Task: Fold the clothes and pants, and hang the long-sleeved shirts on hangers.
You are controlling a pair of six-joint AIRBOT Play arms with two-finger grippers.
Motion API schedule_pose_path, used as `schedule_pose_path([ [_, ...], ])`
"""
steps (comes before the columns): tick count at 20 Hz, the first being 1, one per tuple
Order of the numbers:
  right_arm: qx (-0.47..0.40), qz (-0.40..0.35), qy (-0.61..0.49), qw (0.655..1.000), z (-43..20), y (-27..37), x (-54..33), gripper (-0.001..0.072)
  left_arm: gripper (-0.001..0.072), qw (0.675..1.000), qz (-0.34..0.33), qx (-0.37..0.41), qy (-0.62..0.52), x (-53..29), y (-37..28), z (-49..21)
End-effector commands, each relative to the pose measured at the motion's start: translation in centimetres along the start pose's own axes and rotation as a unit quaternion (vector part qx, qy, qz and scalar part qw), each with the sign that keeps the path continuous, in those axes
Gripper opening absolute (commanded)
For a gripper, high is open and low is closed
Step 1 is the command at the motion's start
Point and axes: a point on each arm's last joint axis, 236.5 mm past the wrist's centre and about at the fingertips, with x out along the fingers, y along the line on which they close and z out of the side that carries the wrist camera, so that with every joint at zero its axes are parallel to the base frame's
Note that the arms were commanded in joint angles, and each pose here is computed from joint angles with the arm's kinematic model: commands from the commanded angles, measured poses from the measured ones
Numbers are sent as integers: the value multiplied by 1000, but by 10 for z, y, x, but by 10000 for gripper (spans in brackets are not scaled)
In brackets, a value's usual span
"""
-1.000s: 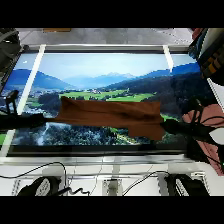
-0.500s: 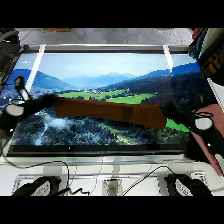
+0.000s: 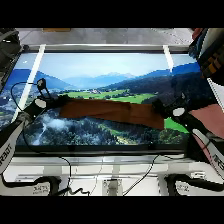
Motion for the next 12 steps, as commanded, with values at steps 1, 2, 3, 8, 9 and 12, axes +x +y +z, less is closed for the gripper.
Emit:
schedule_pose_path([
  [1, -3, -17, 36, 999, -19, -11, 18, 34, 31, 1000, 2, -1, 14, 10, 2, -9],
  [2, -4, -16, 41, 999, -21, -9, 17, 103, 228, 1000, 1, 0, 10, 7, 1, -6],
  [3, -12, -13, 43, 999, -21, -7, 15, 207, 568, 1000, -1, 2, 4, 3, -1, -2],
  [8, -98, 9, 17, 995, -4, 14, -9, 520, 698, 997, -3, 66, -36, -55, -10, 39],
  [9, -113, 11, 9, 994, 0, 18, -14, 520, 678, 998, -4, 50, -30, -68, -4, 41],
  [12, -136, 17, -7, 990, 8, 25, -25, 520, 670, 998, 1, -15, 53, -89, 36, 12],
])
